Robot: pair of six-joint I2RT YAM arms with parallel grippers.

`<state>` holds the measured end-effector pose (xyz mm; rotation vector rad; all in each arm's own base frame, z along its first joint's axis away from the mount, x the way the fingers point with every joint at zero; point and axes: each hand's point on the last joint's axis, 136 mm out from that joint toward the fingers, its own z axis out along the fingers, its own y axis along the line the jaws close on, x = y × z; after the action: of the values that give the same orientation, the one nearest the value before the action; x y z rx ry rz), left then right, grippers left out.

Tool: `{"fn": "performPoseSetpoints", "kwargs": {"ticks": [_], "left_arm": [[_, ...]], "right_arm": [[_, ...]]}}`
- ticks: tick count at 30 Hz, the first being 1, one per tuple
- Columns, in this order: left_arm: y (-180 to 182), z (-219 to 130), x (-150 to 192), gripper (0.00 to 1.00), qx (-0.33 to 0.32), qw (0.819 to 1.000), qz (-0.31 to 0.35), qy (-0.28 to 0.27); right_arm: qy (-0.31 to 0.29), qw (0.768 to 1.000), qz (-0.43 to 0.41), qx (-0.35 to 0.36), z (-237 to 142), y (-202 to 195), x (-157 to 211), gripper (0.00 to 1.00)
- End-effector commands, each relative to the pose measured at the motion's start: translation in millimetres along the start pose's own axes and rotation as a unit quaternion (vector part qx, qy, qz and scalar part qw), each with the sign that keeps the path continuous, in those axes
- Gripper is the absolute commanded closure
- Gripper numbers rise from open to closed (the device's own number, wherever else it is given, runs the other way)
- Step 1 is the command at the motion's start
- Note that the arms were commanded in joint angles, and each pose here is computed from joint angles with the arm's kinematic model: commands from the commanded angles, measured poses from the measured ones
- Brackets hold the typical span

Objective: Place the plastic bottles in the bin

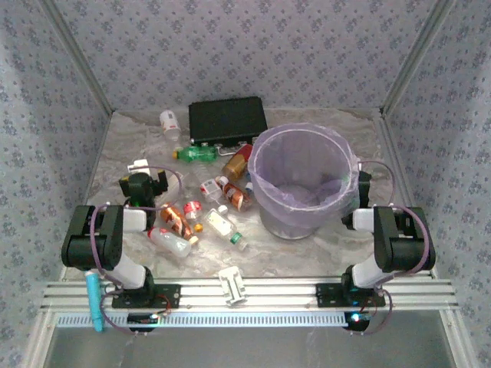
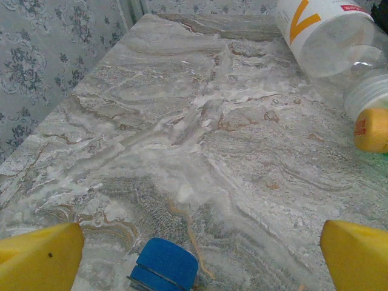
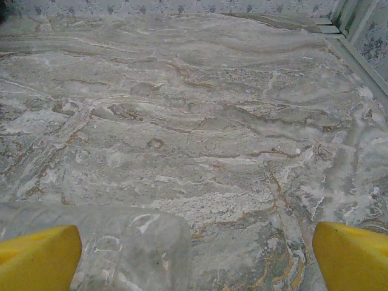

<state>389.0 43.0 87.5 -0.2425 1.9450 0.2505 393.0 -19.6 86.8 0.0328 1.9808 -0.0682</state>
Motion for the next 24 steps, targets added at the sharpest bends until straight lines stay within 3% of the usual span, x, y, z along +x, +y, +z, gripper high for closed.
{"fn": "performPoseSetpoints", "kwargs": {"ticks": [1,24], "left_arm": [[2.6,-2.7,-6.5,0.0,-0.006,1.0,-0.013,-0.016],[2.8,-2.3,-5.8,0.0,-0.006,1.0,-0.014,-0.014]], "right_arm": [[0.005,1.0,-0.005,-0.005,0.1,2.7,5.0,0.0],[0.005,1.0,-0.004,-0.007,0.5,2.8,3.6,0.0]]}}
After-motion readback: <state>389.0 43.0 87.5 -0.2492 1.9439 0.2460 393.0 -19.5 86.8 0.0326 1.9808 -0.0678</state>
